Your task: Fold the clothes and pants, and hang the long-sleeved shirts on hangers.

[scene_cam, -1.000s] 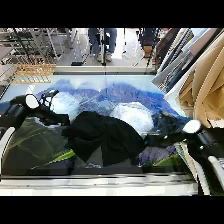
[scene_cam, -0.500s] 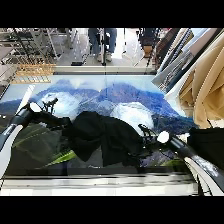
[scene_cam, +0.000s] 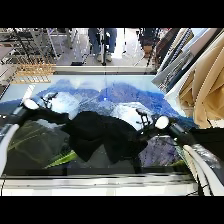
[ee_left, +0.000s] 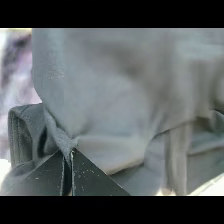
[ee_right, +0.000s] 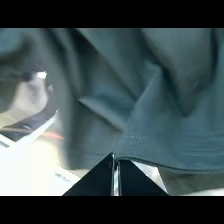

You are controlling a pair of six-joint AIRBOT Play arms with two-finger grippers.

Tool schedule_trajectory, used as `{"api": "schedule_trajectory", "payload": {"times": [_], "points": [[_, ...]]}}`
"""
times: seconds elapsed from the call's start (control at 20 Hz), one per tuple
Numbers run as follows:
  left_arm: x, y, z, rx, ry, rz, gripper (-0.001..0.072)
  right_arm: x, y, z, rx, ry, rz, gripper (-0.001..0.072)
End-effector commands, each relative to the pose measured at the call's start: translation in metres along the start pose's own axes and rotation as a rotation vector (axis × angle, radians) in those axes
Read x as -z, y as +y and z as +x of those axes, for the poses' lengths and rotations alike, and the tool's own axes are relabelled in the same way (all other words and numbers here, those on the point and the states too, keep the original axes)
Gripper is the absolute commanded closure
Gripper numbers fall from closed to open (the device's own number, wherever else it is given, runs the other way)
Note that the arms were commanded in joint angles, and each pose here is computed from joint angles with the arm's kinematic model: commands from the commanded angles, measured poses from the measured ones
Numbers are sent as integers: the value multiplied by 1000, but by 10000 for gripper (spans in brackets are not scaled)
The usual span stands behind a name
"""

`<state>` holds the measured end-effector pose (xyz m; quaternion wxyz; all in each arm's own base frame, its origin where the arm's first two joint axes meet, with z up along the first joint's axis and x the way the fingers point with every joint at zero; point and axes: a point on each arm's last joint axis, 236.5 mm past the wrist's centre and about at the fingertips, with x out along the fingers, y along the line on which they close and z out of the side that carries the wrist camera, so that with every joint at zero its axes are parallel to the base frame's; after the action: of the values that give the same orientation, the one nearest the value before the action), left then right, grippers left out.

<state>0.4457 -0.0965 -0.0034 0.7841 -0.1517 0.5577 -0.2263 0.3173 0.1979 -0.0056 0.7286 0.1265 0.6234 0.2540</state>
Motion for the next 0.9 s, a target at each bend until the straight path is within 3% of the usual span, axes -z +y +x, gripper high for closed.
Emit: {"api": "schedule_trajectory", "payload": {"times": [0.0,0.25,0.35,0.45,0.55,0.65,0.8,0.85], "points": [[-31,-48,-104,78,-177,99,702,-22,27,-105,133,-165,-225,693],[-65,-179,-370,367,-832,250,701,13,118,-341,247,-769,-452,693],[-35,-244,-481,546,-1104,356,701,50,158,-419,207,-1039,-525,693],[11,-300,-547,637,-1267,501,701,86,193,-472,134,-1243,-590,693],[39,-332,-556,568,-1305,608,701,105,212,-495,82,-1323,-629,693],[39,-330,-534,405,-1257,633,701,98,208,-493,101,-1309,-623,693],[4,-234,-490,24,-1115,431,701,34,157,-451,283,-1131,-531,693],[-6,-202,-473,-14,-1053,356,701,6,134,-428,349,-1043,-493,693]]}}
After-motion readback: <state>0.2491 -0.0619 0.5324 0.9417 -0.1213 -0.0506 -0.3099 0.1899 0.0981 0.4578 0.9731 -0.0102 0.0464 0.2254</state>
